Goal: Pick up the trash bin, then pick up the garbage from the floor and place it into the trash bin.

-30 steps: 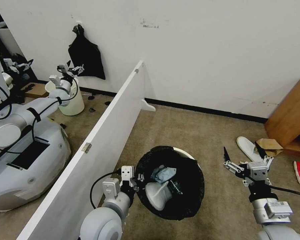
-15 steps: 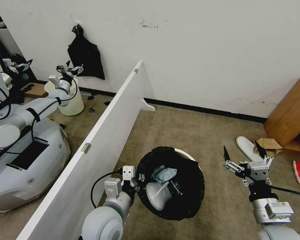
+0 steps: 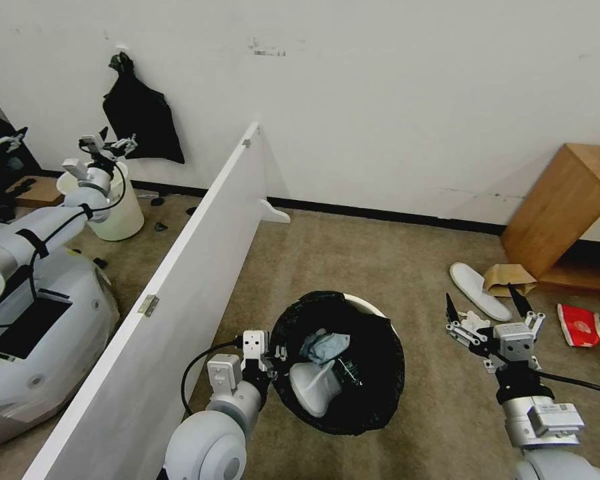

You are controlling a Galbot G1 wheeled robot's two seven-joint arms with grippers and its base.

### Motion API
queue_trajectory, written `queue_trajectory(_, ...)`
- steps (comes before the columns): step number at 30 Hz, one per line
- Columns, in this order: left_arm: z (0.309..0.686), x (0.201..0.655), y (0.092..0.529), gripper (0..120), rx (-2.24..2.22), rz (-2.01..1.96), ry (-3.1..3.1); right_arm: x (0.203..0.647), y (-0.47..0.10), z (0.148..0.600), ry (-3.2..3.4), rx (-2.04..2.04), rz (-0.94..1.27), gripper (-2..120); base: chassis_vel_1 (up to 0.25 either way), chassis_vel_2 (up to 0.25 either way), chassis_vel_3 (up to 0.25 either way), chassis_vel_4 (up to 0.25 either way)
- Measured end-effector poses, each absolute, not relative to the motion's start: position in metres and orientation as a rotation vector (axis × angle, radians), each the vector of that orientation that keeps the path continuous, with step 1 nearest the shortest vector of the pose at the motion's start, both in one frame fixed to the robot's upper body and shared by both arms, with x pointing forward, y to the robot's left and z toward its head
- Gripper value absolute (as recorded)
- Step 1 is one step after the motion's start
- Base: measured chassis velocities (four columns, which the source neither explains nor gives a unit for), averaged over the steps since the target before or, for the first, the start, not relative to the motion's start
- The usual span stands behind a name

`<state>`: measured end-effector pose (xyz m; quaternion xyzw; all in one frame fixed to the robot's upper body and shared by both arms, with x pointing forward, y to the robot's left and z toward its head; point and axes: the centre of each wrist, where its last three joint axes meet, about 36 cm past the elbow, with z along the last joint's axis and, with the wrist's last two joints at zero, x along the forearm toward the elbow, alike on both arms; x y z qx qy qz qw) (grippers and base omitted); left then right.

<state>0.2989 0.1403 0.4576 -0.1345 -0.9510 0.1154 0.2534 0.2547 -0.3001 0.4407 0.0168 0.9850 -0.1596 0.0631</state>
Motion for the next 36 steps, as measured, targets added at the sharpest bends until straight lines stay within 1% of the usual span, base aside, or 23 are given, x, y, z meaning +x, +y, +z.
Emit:
queue_trajectory(24, 0.4520, 0.3052, 0.1382, 2, -0.356, 0.313, -2.578, 0.2588, -0.2988, 0.4352, 3.005, 0.039, -0.452, 100, -0.002, -0.003, 0.005, 0.002)
queue_trajectory(32, 0.4507, 0.3067, 0.1396, 2, -0.348, 0.310, -2.577, 0.2620, -0.2968, 0.4315, 3.011, 0.036, -0.425, 100, -0.099, -0.077, 0.087, 0.079)
queue_trajectory(36, 0.4507, 0.3078, 0.1409, 2, -0.341, 0.310, -2.580, 0.2633, -0.2959, 0.4306, 3.016, 0.035, -0.417, 100, -0.031, -0.014, 0.016, 0.020)
